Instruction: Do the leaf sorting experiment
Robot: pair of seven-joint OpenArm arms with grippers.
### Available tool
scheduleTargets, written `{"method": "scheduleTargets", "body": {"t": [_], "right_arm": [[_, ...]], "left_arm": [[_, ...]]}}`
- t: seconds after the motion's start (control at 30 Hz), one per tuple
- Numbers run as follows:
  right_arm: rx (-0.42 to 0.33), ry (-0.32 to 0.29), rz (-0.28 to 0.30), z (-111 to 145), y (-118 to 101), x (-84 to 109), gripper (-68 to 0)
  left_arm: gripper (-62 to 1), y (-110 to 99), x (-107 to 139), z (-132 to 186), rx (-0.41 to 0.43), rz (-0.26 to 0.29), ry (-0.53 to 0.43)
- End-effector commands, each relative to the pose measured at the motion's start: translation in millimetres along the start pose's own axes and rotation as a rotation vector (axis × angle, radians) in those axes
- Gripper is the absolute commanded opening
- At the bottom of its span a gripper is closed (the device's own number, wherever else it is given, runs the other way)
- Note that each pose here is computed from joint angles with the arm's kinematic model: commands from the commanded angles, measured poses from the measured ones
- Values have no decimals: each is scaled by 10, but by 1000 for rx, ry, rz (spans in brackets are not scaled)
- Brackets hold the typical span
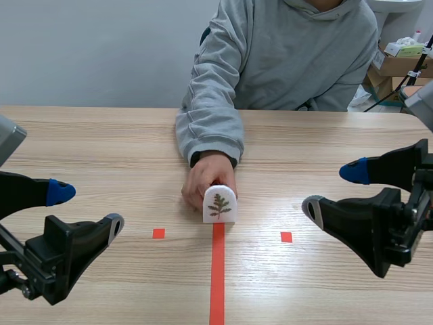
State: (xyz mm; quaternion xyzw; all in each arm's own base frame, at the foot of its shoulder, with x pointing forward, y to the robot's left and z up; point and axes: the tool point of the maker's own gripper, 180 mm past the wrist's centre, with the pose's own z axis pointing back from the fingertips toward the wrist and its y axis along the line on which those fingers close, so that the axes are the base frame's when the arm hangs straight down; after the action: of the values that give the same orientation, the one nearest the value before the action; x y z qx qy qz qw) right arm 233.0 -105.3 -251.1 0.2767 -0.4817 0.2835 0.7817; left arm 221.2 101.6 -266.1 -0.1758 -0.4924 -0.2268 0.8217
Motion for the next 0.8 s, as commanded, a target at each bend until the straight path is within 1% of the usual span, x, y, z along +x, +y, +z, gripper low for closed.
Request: {"method": "scheduleTargets", "body": {"t": [0.0,0.4,0.6,0.77], "right_arm": [[-4,-21,16,28,-36,71,-118],[-4,-17,19,28,-38,66,-118],[-13,20,36,28,-55,-2,-118],[-13,24,36,28,-55,-9,-118]], "left_arm": [[-67,-34,109,9,-8,-6,-36],[-67,-34,109,9,-8,-6,-36],[-67,-34,109,9,-8,-6,-36],[-67,-34,109,9,-8,-6,-36]]}}
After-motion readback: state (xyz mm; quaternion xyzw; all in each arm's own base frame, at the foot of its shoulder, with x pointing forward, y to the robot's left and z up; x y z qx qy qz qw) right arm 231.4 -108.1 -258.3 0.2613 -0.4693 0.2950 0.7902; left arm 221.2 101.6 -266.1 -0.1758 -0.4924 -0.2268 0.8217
